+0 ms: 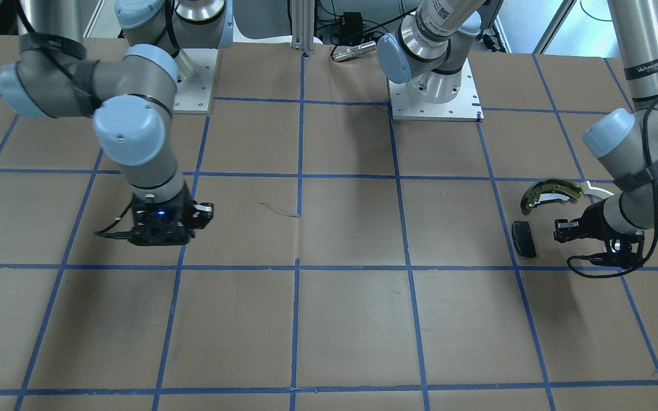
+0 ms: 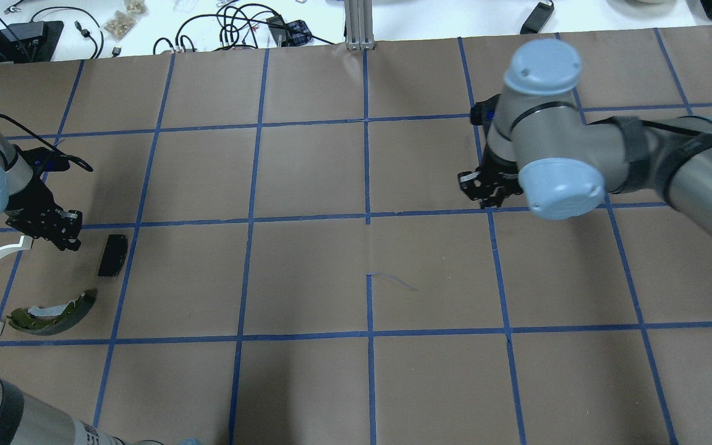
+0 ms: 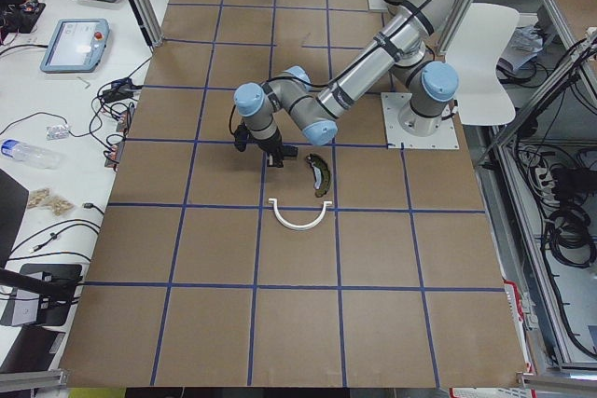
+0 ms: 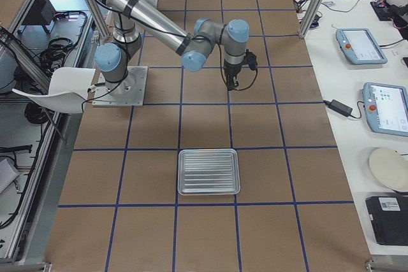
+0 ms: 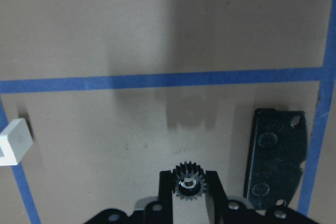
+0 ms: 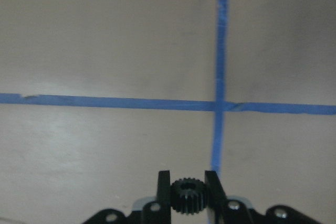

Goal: Place bearing gear from tray to pile

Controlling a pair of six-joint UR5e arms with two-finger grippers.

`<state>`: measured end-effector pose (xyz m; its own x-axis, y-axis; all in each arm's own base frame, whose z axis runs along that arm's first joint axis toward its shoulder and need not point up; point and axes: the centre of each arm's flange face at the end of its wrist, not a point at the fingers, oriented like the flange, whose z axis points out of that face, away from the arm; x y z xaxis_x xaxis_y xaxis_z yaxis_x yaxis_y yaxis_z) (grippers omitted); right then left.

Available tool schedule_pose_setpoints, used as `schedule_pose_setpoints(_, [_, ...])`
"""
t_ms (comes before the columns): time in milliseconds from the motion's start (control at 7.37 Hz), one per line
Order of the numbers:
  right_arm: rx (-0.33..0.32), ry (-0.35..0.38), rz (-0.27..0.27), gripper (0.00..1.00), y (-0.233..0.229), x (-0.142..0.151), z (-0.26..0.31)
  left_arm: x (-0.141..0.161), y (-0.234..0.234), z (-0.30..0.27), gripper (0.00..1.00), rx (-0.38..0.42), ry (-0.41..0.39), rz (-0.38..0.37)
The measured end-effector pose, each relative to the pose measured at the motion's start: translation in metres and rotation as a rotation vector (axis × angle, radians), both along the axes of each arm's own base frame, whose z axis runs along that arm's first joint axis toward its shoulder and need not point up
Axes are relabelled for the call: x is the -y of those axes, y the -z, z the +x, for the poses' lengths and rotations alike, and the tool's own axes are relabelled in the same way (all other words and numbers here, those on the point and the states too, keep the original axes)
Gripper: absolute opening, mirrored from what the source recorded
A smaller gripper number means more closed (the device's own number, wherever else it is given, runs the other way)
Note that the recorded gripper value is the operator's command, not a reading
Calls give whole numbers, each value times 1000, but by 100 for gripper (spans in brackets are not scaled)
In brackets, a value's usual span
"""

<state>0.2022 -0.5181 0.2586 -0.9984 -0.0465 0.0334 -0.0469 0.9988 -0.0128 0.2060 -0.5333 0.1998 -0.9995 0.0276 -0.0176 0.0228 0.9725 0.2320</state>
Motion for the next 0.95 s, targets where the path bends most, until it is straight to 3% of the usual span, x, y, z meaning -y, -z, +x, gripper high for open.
schedule_pose_setpoints(271, [36,-23,-39,4,32,-21,113,-4,11,5,0,-7,-14,13])
schedule_pose_setpoints(407, [42,-45,-38,19,42,-31,152,-4,15,6,22,-12,-17,19])
schedule_pose_setpoints(543, [42,-78,-30,48,51,-42,179,-4,18,6,85,-14,-19,23])
schedule_pose_setpoints(678, [43,-115,-23,90,59,-56,202,-4,19,6,100,-15,-22,25])
schedule_pose_setpoints(814, [47,-140,-17,100,63,-65,216,-4,18,6,100,-12,-21,23])
schedule_pose_setpoints(950, [53,-148,-20,100,61,-66,220,-2,12,6,100,-6,-17,16])
